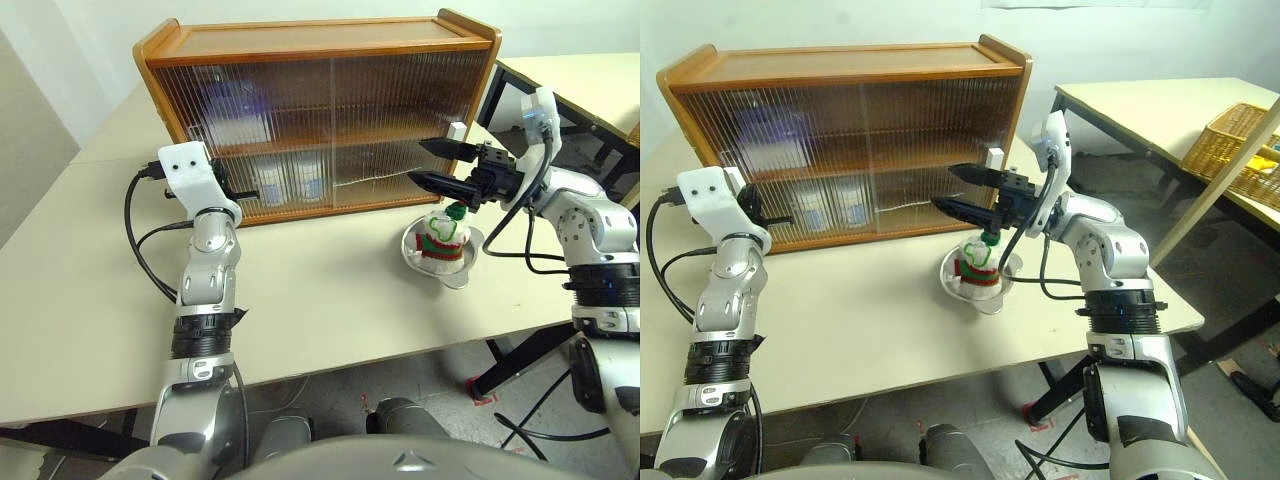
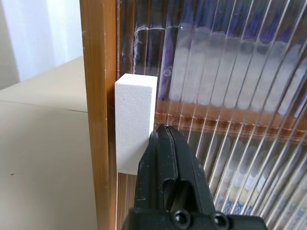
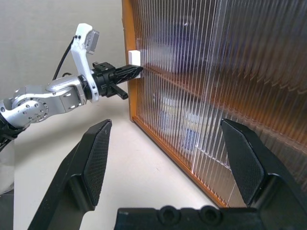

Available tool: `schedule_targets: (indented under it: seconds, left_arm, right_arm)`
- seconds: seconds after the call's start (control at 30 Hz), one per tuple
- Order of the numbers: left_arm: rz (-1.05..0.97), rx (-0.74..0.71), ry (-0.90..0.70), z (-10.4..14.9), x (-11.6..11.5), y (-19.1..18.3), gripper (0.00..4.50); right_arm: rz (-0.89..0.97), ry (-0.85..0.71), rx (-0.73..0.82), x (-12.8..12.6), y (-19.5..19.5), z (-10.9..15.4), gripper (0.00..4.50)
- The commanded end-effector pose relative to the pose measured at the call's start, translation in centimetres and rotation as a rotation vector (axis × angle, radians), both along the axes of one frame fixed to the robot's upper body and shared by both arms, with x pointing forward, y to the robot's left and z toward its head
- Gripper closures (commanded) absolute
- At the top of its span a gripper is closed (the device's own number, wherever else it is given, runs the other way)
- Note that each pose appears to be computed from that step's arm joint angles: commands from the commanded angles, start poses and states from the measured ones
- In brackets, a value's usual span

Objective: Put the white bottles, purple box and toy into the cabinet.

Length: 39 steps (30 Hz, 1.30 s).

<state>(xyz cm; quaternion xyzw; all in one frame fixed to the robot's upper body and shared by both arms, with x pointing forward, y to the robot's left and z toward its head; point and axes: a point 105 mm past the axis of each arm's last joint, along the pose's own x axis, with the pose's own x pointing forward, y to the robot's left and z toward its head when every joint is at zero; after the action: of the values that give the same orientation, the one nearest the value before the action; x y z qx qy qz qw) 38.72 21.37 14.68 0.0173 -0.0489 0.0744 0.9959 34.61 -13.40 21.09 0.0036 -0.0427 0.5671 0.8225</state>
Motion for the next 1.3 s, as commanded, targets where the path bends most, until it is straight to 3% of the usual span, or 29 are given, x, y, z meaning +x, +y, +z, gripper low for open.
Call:
schedule_targets:
  seconds: [0.03, 0.23, 0.37, 0.47, 0.77, 1.03, 1.3]
  left_arm:
    - [-0.336, 0.029, -0.012, 0.4, 0.0, -5.7, 3.61]
    - [-0.789, 0.028, -0.01, 1.3, -2.6, -10.2, 1.39]
    - [-0.933, 0.058, 0.018, 1.9, -4.0, -9.2, 0.03]
    - [-0.998, 0.042, 0.029, 2.7, -4.6, -7.8, 0.0]
    - [-1.147, 0.04, 0.079, 3.6, -6.2, -5.6, 0.0]
    - [-1.202, 0.018, 0.11, 3.6, -7.4, -5.1, 0.0]
    - [-1.193, 0.011, 0.106, 3.5, -7.7, -5.0, 0.0]
  right_arm:
    - [-0.004, -0.024, -0.01, 0.3, 0.2, 0.6, 0.0]
    - [-0.035, -0.033, -0.015, 0.5, -0.4, 0.5, 0.0]
    - [-0.09, -0.039, -0.011, 0.9, -1.4, 0.3, 0.18]
    - [-0.119, -0.041, -0.012, 1.1, -2.0, 0.2, 0.95]
    - [-0.267, -0.05, -0.024, 2.1, -4.9, -0.6, 4.46]
    - [-0.429, -0.058, -0.077, 3.7, -8.6, -1.5, 4.46]
    - [-0.632, -0.072, -0.131, 6.8, -11.5, -1.8, 4.46]
